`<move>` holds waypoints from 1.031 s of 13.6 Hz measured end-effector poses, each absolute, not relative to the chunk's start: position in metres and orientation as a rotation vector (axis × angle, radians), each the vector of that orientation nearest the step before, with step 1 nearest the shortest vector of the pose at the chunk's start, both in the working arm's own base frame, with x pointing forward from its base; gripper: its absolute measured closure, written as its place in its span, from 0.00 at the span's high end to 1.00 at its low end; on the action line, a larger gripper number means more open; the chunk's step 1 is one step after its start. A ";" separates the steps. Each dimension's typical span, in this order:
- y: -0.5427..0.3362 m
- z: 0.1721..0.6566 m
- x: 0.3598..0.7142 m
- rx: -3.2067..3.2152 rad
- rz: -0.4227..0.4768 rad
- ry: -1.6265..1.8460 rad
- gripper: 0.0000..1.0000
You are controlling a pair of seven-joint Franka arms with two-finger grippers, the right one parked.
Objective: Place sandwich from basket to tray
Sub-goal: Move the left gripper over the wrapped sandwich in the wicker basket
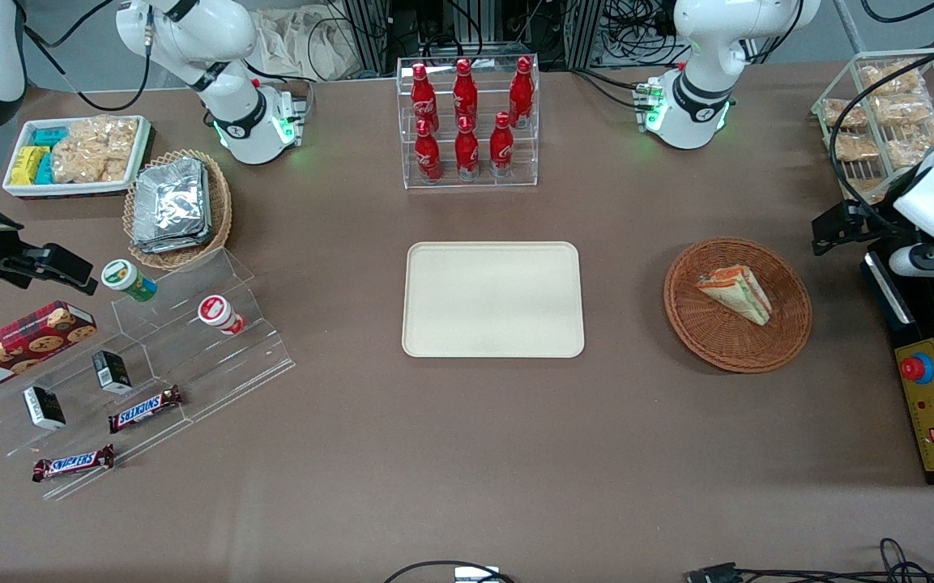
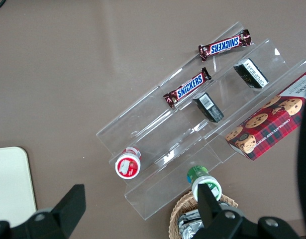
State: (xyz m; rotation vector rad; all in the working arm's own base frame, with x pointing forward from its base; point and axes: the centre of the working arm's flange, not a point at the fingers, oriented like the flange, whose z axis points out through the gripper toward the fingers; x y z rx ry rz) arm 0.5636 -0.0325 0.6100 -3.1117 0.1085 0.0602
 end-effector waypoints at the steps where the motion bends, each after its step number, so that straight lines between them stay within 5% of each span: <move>1: -0.033 0.609 0.564 -3.112 0.062 0.109 1.00; 7: -0.027 0.592 0.570 -3.111 0.112 0.034 1.00; 14: -0.026 0.505 0.553 -3.079 0.154 -0.248 1.00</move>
